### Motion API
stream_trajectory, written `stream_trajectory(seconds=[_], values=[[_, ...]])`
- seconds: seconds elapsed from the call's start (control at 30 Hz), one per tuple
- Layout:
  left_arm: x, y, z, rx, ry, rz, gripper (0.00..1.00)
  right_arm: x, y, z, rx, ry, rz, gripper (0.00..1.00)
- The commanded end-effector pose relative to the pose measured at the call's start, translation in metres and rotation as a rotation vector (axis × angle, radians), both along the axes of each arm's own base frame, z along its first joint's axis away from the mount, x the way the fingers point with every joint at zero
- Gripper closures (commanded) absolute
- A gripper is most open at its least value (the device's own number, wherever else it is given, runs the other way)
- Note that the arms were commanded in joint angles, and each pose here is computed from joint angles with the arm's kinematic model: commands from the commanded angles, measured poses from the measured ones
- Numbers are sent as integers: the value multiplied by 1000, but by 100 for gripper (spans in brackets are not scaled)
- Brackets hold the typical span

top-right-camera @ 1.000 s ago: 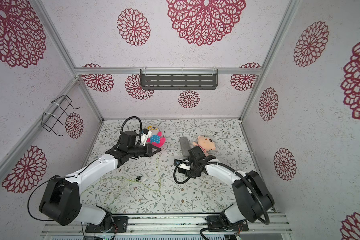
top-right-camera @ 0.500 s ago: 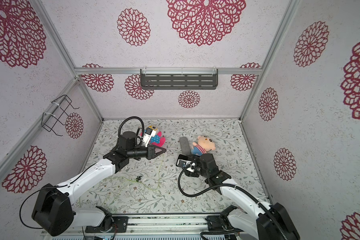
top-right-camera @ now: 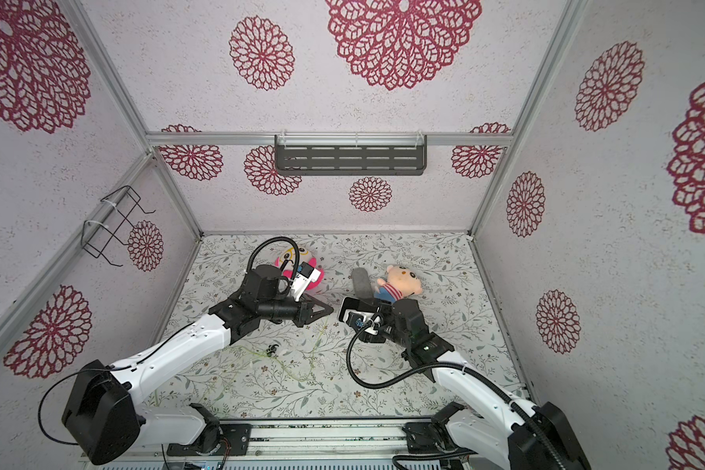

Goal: Plug wired earphones into phones
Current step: Insert the wired earphone into the phone.

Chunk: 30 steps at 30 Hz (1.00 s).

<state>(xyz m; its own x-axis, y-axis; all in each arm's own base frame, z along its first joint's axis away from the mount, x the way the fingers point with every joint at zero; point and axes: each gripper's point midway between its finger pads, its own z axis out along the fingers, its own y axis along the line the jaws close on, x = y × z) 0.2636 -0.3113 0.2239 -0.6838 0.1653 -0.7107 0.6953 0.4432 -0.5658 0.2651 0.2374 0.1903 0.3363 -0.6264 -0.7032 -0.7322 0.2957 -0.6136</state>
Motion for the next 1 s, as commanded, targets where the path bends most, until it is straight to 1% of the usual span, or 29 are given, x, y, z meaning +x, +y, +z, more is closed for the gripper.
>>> stream_trajectory(seconds=[0.0, 0.5, 0.73, 0.97], values=[[4, -1, 7, 11, -45, 7, 100, 7, 11, 43, 73, -108, 11, 35], [7, 1, 7, 21, -62, 23, 100, 5, 17, 43, 61, -110, 28, 35], [8, 3, 8, 26, -76, 36, 100, 11, 15, 32, 32, -91, 0, 35], [8, 1, 5, 26, -58, 29, 100, 10, 19, 39, 57, -98, 12, 35]])
